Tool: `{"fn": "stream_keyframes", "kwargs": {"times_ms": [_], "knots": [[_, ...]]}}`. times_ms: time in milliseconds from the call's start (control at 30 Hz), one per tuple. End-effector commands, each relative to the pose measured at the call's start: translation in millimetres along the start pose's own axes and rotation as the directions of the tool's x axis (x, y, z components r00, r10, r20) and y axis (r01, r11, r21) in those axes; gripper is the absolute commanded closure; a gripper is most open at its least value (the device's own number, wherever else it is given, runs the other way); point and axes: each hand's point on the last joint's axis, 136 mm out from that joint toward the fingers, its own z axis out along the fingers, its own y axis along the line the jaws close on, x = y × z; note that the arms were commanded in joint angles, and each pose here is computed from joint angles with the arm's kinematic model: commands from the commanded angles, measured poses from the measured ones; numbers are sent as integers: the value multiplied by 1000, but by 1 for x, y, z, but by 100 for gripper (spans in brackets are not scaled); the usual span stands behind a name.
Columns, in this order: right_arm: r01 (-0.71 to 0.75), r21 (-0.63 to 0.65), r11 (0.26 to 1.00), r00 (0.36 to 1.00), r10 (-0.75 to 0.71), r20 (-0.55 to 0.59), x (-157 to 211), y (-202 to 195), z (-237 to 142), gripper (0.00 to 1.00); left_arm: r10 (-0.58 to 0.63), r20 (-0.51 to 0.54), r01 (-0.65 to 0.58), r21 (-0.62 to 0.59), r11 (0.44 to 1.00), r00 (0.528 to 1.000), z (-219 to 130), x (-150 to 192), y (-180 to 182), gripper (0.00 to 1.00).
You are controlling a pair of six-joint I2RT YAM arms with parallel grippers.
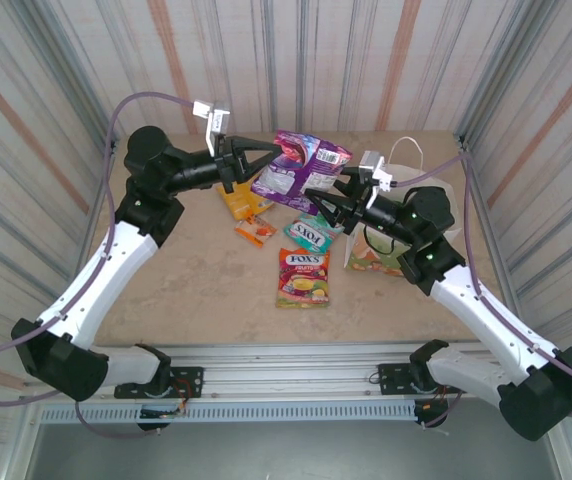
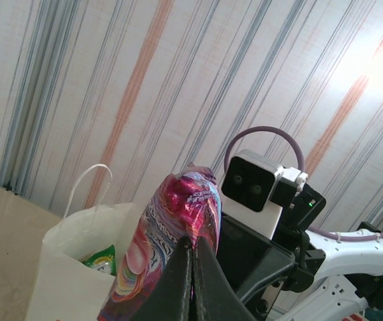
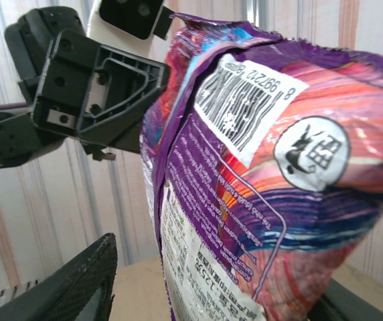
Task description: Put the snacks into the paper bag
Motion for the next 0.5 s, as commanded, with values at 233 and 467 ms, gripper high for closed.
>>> {"fn": "stream_keyframes", "kwargs": {"times_ms": [233, 467], "knots": [[10, -53, 999, 999, -8, 36, -13, 6, 4, 55, 40, 43, -38, -27, 999, 998, 3, -10, 6, 100], [8, 19, 1000, 1000, -8, 16, -9, -7, 2, 80, 34, 31, -32, -59, 998, 999, 3, -4, 15, 100]]}}
